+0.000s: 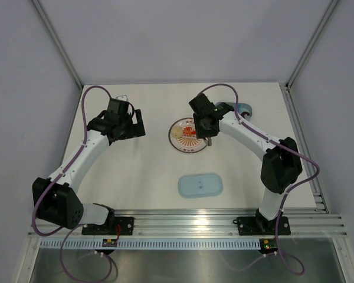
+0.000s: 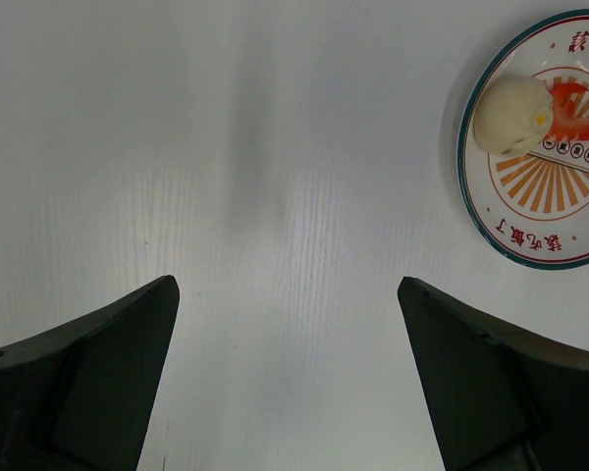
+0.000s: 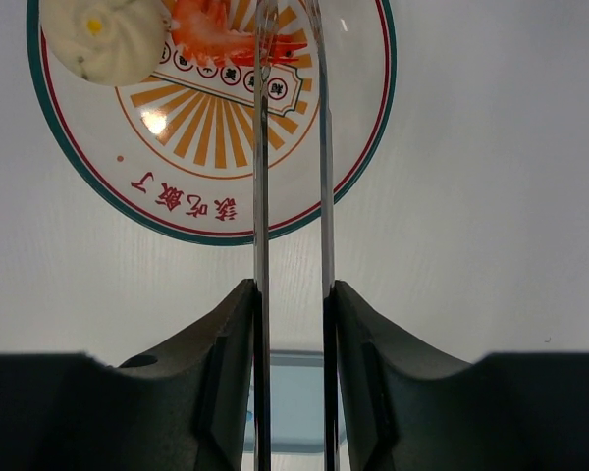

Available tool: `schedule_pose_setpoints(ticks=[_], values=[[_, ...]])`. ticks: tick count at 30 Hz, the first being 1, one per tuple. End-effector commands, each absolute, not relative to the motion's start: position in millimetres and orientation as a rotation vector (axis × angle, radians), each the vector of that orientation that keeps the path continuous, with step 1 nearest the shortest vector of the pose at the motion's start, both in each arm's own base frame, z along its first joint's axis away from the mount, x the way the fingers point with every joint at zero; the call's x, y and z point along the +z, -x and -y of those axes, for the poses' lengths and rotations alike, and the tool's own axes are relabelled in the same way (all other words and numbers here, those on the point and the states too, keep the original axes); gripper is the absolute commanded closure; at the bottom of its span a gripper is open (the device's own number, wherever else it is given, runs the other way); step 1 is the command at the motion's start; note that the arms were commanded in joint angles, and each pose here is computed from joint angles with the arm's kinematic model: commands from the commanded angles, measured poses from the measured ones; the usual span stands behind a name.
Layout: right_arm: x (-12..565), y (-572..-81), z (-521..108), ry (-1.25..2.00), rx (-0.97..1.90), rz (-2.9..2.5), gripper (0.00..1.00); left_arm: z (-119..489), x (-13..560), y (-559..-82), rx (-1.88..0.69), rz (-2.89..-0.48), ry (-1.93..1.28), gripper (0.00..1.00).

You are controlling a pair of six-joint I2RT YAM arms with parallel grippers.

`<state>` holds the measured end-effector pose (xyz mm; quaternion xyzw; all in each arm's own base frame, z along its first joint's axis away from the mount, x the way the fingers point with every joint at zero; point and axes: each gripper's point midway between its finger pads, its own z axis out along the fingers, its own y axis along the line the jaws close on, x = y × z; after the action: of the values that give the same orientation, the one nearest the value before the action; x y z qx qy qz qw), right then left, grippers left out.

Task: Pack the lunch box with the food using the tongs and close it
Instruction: Adjust the fake food on the plate.

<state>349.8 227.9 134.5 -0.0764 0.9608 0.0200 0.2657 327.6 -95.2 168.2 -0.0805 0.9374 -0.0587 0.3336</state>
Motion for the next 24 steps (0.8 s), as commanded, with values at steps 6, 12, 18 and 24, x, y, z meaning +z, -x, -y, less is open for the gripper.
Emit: schedule_pose_setpoints(ticks=[6,12,18,24], values=[[138.5,-329.9,-226.3,0.229,0.086,-2.61,0.58,97.8,183.0,-333.4,-0.19,-2.386,0.214,0.01],[151.2,-307.2,-228.5,0.284,0.121,-2.617,0.59,97.4,181.8,-334.1,-0.189,-2.387,0.216,0.01],[168.5,-300.6,-221.9,0.27,0.128,-2.576,0.59,97.9,181.9,-333.9,-0.189,-2.386,0.213,0.01],[173.5,-300.5,-229.5,0.349,0.183,-2.56,0.57,98.3,182.3,-335.4,-0.191,-2.387,0.211,0.01]])
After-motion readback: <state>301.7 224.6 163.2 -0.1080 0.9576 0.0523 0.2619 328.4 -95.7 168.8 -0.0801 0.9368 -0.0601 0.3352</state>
